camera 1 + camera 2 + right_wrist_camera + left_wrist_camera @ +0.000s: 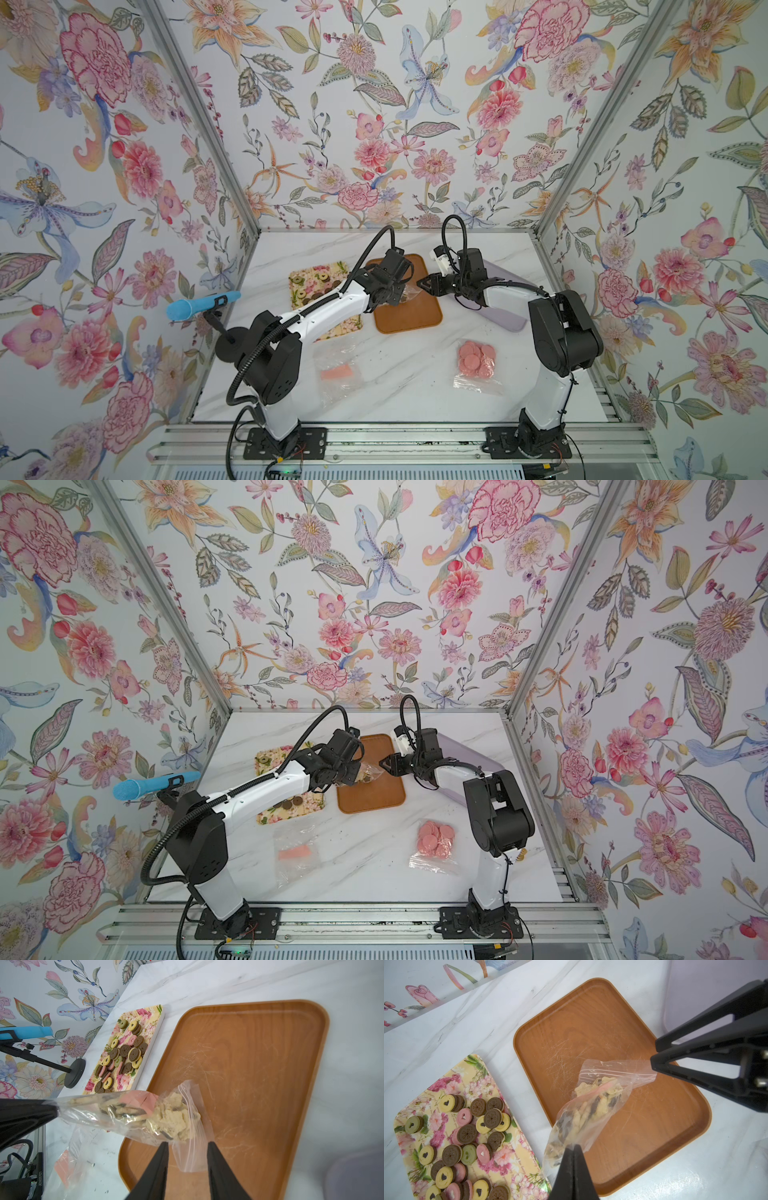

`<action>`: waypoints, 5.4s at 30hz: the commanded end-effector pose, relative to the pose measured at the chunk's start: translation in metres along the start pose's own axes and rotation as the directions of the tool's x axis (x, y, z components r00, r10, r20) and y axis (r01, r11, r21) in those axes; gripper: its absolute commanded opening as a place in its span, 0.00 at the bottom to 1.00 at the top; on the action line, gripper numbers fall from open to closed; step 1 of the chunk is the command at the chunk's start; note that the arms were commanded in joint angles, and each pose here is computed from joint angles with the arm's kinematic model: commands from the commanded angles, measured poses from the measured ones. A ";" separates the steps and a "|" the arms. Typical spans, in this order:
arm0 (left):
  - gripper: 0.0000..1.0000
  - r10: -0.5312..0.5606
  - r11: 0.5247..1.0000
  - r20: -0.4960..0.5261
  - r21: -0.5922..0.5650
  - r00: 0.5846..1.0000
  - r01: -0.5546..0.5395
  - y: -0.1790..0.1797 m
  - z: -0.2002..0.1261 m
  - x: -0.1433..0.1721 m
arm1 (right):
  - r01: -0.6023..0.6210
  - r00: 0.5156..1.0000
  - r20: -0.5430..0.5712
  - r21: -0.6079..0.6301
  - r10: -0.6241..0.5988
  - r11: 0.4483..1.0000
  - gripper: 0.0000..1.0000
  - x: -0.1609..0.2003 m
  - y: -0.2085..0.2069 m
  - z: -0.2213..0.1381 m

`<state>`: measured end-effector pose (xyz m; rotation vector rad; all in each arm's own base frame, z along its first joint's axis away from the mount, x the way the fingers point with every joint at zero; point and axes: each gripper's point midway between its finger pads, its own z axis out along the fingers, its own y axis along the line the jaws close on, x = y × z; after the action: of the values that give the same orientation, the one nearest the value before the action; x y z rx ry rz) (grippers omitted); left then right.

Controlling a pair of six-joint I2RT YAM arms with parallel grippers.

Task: Pour cookies out of the ziploc bag
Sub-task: 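Pour the cookies out of the ziploc bag onto the tray.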

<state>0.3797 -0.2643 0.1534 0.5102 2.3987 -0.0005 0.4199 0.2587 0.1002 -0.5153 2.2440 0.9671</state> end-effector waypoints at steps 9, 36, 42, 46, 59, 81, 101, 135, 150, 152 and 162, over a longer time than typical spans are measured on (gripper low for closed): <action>0.00 -0.025 1.000 0.025 -0.003 0.999 0.025 0.007 -0.008 -0.001 | -0.031 0.999 0.010 0.053 0.031 0.998 0.45 0.006 -0.014 0.002; 0.00 -0.017 1.000 0.011 -0.013 1.000 0.018 0.011 -0.009 0.007 | -0.102 0.993 -0.078 -0.112 0.094 0.988 0.00 0.017 0.013 0.026; 0.00 -0.021 1.000 0.007 -0.010 1.000 0.022 0.012 -0.012 0.013 | -0.104 0.993 -0.068 -0.115 0.096 0.988 0.00 0.009 0.016 0.023; 0.00 -0.024 1.000 0.001 0.016 1.000 0.024 0.010 -0.018 0.018 | -0.093 0.995 -0.050 -0.116 0.087 0.989 0.00 -0.003 0.016 0.021; 0.00 0.001 0.974 -0.066 0.227 0.998 0.014 -0.025 -0.029 0.052 | -0.120 0.992 0.003 -0.185 0.123 0.975 0.00 -0.042 0.028 0.017; 0.00 -0.275 0.899 0.096 0.378 0.957 0.221 -0.039 -0.007 -0.020 | -0.166 0.985 0.022 -0.204 0.174 0.965 0.00 -0.080 -0.009 0.079; 0.00 -0.661 0.643 0.076 0.572 0.747 0.510 -0.026 -0.014 -0.053 | 0.000 0.972 0.234 -0.033 0.007 0.999 0.37 -0.109 0.005 -0.003; 0.00 -0.842 0.420 0.036 0.669 0.538 0.613 -0.015 0.004 -0.082 | 0.169 0.979 0.095 0.122 -0.181 0.978 0.45 -0.004 0.088 0.011; 0.00 -0.838 0.438 0.059 0.666 0.543 0.604 -0.011 0.004 -0.087 | 0.157 0.985 0.041 0.151 -0.165 0.976 0.32 0.013 0.084 0.010; 0.00 -0.836 0.445 0.064 0.662 0.546 0.603 -0.010 0.004 -0.087 | 0.156 0.985 0.043 0.160 -0.165 0.975 0.29 0.013 0.083 0.009; 0.00 -0.833 0.456 0.077 0.657 0.548 0.601 -0.007 0.004 -0.088 | 0.165 0.986 0.005 0.136 -0.168 0.977 0.17 0.024 0.095 0.014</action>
<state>0.4288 -0.3072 0.1885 -0.3621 2.0238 -1.1602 0.3540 0.3289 0.1219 -0.6126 2.1881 0.7376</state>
